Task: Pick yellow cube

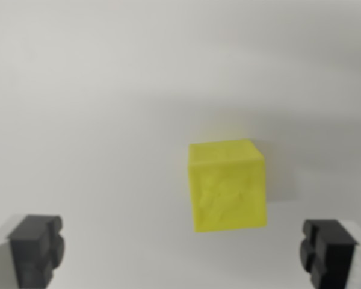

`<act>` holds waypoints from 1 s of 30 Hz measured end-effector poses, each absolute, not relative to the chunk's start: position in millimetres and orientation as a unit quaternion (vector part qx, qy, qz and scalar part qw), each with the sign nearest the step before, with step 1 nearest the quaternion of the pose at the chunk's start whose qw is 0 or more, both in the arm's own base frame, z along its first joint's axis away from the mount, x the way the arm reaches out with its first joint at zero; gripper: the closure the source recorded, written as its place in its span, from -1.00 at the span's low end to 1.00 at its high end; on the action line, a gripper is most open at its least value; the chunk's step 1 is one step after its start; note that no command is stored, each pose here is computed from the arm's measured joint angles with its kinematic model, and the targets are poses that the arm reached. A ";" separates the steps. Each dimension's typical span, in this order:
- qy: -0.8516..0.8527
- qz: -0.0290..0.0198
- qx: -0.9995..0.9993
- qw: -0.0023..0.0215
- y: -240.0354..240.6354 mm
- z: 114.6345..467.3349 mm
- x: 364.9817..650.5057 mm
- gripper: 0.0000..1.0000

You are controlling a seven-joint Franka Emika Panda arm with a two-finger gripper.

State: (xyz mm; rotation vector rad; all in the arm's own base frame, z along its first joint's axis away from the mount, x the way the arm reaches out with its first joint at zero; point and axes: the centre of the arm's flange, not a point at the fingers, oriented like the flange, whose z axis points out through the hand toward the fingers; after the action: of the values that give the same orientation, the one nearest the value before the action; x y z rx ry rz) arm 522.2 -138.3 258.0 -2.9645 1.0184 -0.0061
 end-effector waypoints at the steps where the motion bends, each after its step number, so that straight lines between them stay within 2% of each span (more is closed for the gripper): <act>1: 0.323 -0.002 -0.946 0.003 -139.3 255.6 521.3 -1.00; 30: 0.271 0.000 -0.963 0.001 -167.6 183.0 494.3 -1.00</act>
State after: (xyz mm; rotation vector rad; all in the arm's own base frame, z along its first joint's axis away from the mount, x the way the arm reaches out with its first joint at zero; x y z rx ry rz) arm 494.3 -167.6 183.0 -3.0227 0.8507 -0.0003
